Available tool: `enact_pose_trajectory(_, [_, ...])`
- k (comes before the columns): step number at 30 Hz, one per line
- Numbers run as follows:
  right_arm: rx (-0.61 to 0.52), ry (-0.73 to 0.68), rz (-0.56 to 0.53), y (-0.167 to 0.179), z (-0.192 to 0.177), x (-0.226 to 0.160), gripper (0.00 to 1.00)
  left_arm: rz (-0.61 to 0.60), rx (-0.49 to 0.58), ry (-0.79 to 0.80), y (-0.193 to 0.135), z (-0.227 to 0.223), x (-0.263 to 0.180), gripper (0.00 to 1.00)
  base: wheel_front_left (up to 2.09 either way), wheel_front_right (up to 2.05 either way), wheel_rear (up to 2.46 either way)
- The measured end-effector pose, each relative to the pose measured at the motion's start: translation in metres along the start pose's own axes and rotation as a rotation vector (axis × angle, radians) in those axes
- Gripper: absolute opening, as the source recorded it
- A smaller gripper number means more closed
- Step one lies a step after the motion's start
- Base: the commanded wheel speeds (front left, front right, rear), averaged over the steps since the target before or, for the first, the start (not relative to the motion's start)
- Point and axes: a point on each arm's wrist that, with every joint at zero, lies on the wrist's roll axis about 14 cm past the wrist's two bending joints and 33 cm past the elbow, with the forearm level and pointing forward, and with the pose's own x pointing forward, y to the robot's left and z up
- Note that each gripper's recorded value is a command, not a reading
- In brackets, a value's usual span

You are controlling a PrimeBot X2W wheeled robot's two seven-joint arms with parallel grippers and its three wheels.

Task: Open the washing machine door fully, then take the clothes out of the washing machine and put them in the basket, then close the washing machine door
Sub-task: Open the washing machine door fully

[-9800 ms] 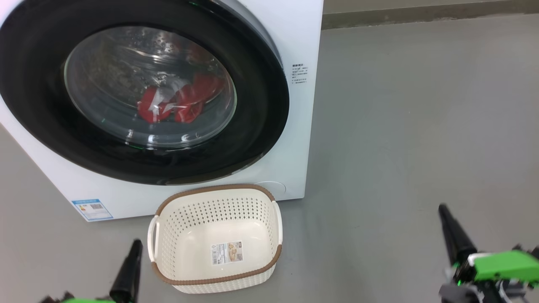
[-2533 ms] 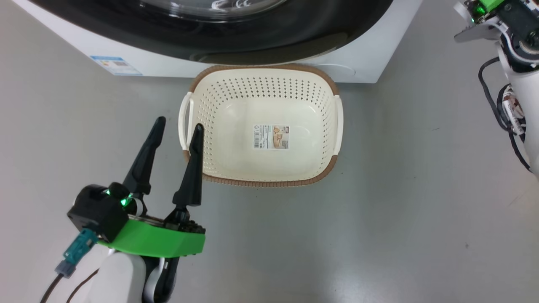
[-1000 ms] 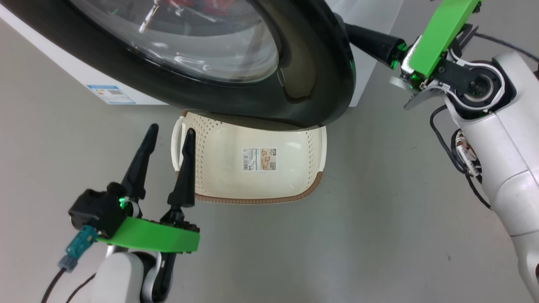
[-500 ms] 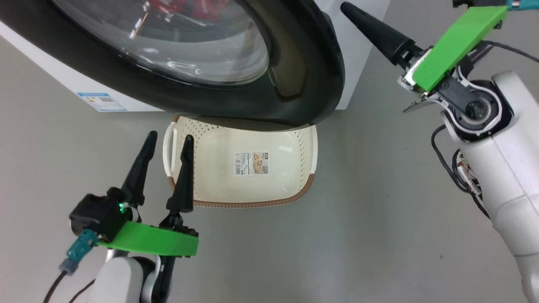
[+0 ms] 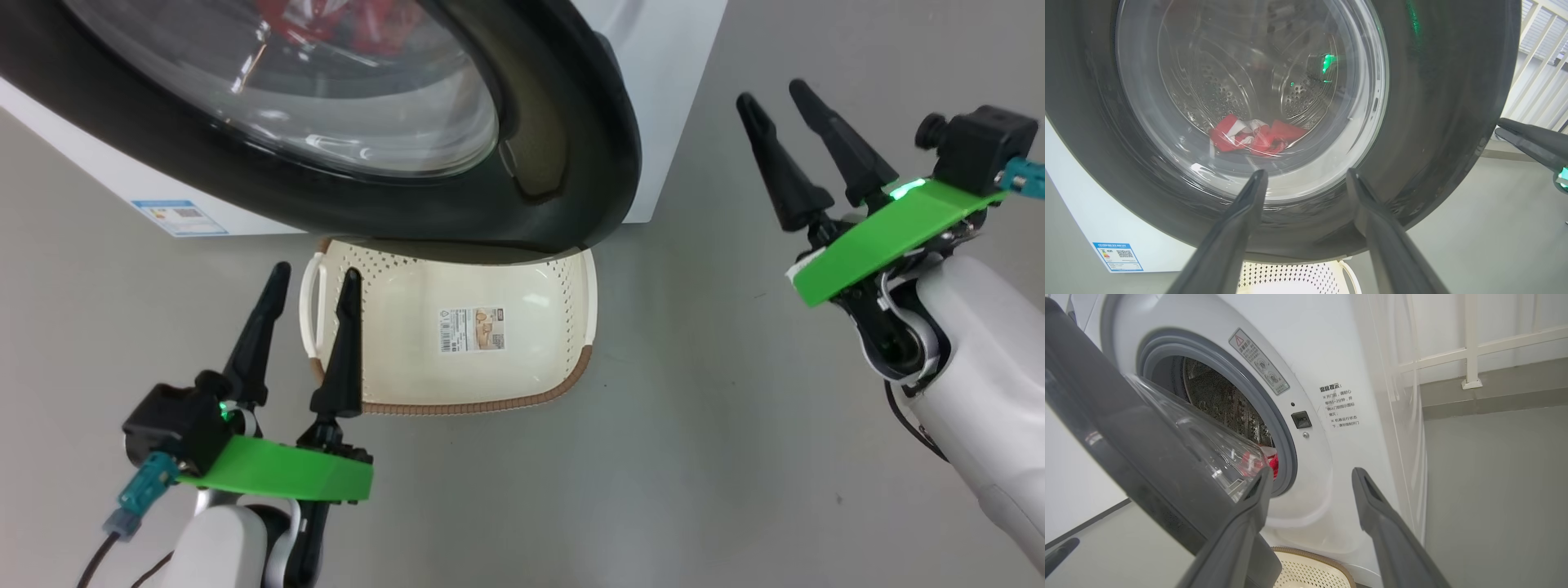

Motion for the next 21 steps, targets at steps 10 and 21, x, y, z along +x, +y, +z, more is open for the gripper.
enact_pose_trajectory(10, [-0.255,-0.119,-0.073,-0.009,0.015,-0.028,1.00,-0.016,0.005,-0.014,-0.006,0.002,0.006,1.00,0.00,0.00,0.00])
enact_pose_trajectory(21, [-0.298,-0.166,-0.160,-0.015,0.014,-0.054,1.00,-0.025,0.011,-0.034,-0.008,0.008,0.007,1.00,0.00,0.00,0.00])
